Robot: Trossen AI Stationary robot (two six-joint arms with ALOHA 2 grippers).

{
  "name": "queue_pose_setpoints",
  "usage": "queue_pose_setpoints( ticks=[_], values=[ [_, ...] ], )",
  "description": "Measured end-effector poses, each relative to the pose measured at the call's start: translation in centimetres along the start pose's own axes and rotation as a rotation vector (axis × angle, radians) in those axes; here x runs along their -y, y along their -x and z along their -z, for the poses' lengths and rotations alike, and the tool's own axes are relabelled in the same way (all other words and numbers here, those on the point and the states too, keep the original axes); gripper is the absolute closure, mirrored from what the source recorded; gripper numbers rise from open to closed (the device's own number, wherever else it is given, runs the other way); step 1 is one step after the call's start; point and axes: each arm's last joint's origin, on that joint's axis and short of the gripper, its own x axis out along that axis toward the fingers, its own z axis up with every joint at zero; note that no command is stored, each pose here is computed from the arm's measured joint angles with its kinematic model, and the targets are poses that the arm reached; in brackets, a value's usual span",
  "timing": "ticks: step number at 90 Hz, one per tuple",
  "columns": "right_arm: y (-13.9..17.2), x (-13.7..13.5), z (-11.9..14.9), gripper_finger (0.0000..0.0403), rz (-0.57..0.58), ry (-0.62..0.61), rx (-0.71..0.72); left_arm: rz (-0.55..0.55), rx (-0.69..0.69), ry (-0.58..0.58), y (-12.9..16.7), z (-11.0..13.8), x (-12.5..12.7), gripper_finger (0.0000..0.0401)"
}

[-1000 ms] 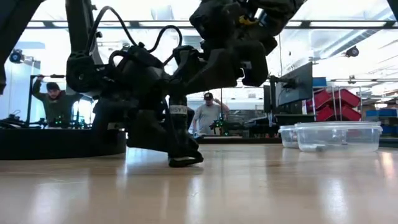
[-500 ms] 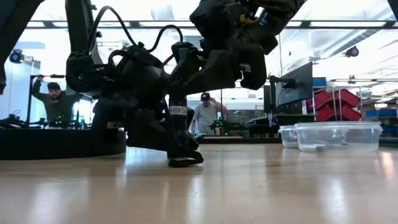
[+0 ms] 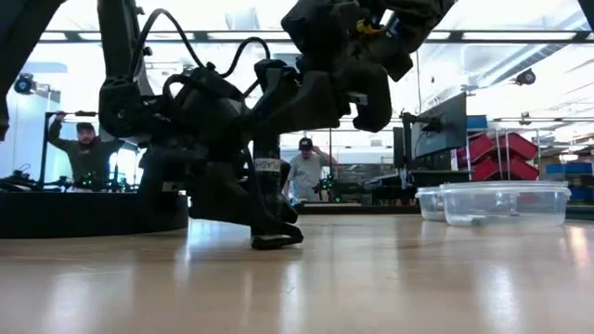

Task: Insert battery
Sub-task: Close the black battery compartment

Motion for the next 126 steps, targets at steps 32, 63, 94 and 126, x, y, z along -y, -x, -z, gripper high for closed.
queue_pose_setpoints(
  ticks=[32,63,94,126],
  values=[
    [0.01,-0.11,0.19,0.0275,-0.003,-0.02,-0.018,0.0,0.0,0.017,0.0,-0.01,-0.01,0.0258],
    [0.02,-0.23,0.42,0.0245,-0.008,-0.035,-0.036,-0.002,-0.01,0.027,-0.01,0.15,0.03,0.0242],
    [0.03,-0.13,0.38,0.0308,0.002,-0.05,-0.035,0.004,-0.005,0.024,-0.02,0.11,0.04,0.0259],
    [0.77,-0.21,0.12,0.0309,0.002,-0.158,-0.023,-0.019,-0.009,0.042,-0.02,0.08,-0.02,0.0238]
  ],
)
